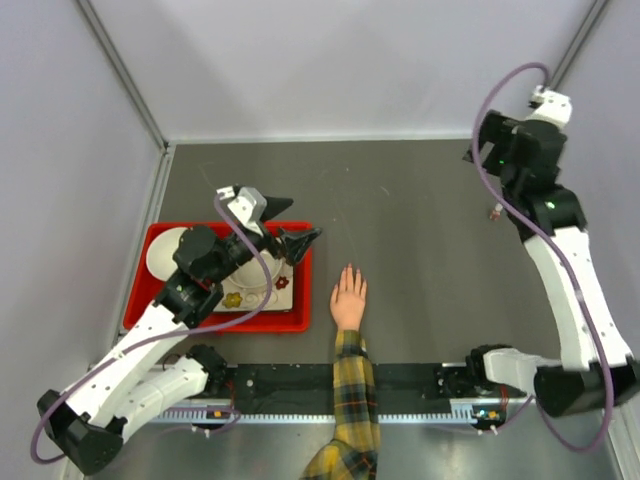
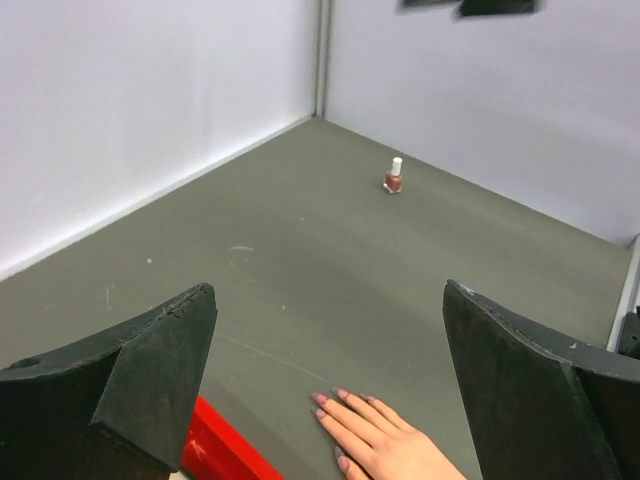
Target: Paint the nails
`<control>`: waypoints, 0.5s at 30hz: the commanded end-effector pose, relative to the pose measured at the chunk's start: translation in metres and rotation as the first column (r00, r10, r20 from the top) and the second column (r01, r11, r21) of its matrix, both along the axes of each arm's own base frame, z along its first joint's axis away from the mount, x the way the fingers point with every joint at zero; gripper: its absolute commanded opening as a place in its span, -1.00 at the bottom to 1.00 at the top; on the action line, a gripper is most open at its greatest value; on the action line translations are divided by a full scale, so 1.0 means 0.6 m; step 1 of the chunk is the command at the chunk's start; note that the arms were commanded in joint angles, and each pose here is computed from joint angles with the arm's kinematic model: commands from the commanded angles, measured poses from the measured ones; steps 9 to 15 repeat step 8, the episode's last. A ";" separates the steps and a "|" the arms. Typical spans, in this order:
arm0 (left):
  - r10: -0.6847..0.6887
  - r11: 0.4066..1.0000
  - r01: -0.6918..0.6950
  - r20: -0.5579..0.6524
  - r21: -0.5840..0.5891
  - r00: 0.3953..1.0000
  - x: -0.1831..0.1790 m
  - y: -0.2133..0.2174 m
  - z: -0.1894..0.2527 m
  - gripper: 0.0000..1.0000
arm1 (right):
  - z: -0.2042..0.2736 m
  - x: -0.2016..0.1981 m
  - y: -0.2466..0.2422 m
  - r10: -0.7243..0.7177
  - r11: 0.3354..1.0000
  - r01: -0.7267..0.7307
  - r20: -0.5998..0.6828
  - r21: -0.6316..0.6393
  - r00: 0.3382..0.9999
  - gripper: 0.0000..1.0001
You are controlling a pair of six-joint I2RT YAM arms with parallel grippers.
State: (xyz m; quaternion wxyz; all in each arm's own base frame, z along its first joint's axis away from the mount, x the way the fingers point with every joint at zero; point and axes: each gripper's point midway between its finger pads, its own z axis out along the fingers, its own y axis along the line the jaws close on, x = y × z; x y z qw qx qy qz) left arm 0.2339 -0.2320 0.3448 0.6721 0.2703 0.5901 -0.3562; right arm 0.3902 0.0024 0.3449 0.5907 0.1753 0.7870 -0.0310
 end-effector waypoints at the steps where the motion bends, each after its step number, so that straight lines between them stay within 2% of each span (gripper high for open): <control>1: 0.102 0.991 -0.100 0.021 -0.088 0.995 0.005 0.031 0.118 0.93 | 0.107 -0.111 0.020 0.144 0.989 -0.146 0.118 0.009 0.983 0.97; 3: 0.146 0.985 -0.146 -0.004 -0.091 0.989 0.005 0.047 0.129 0.93 | 0.146 -0.157 0.014 0.156 0.987 -0.158 0.185 -0.007 0.970 0.97; 8: 0.247 0.954 -0.241 0.010 -0.176 0.969 -0.004 0.091 0.183 0.97 | 0.216 -0.227 0.009 0.162 0.985 -0.172 0.307 0.006 0.938 0.97; 15: 0.247 0.954 -0.241 0.010 -0.176 0.969 -0.004 0.091 0.183 0.97 | 0.216 -0.227 0.009 0.162 0.985 -0.172 0.307 0.006 0.938 0.97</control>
